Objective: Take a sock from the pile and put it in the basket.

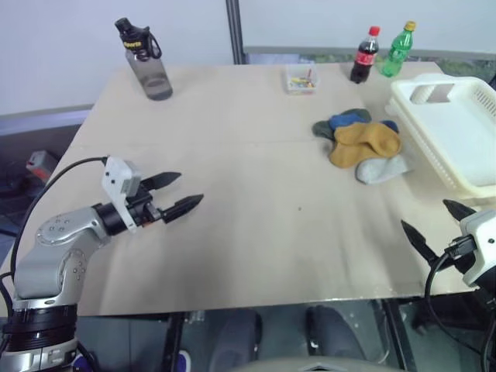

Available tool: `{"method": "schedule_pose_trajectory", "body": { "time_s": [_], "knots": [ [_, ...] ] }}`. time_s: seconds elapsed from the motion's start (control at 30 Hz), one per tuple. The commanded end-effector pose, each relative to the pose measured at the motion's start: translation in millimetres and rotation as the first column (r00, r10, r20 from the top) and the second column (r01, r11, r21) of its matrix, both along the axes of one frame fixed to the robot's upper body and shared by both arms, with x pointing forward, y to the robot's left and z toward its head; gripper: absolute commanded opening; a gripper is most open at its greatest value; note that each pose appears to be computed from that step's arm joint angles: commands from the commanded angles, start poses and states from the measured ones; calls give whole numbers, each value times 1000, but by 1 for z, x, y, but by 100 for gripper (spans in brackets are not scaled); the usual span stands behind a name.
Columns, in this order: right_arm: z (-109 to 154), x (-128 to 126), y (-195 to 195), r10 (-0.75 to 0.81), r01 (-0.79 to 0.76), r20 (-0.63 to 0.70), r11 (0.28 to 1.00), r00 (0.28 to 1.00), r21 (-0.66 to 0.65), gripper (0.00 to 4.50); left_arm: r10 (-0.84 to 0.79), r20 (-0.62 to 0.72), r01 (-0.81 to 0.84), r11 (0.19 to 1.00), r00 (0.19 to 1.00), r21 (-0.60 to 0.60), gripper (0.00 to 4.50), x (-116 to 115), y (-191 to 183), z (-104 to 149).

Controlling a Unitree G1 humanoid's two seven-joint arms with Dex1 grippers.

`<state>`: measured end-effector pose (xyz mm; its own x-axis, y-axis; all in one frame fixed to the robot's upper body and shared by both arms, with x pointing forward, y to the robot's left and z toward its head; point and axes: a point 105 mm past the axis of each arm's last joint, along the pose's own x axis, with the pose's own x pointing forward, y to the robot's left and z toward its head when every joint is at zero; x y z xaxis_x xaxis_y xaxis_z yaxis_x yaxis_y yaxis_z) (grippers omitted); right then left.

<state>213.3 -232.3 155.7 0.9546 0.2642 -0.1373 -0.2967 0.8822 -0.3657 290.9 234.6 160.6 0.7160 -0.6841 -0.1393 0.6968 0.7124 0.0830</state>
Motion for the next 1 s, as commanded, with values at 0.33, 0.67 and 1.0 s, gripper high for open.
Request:
{"method": "schedule_pose_trajectory", "body": {
  "time_s": [0.33, 0.67, 1.0],
  "knots": [
    [11, 50, 24, -36, 41, 86, 998, 996, -53, 438, -123, 86, 129, 990, 989, -63, 450, 3, -46, 27],
    [17, 201, 67, -9, 14, 71, 998, 997, -59, 332, -158, 147, 177, 977, 976, -122, 450, 11, -101, 36],
    [6, 255, 74, -55, 57, 46, 996, 997, -64, 332, -89, 153, 108, 986, 984, -123, 450, 5, -102, 36]
  ]
}}
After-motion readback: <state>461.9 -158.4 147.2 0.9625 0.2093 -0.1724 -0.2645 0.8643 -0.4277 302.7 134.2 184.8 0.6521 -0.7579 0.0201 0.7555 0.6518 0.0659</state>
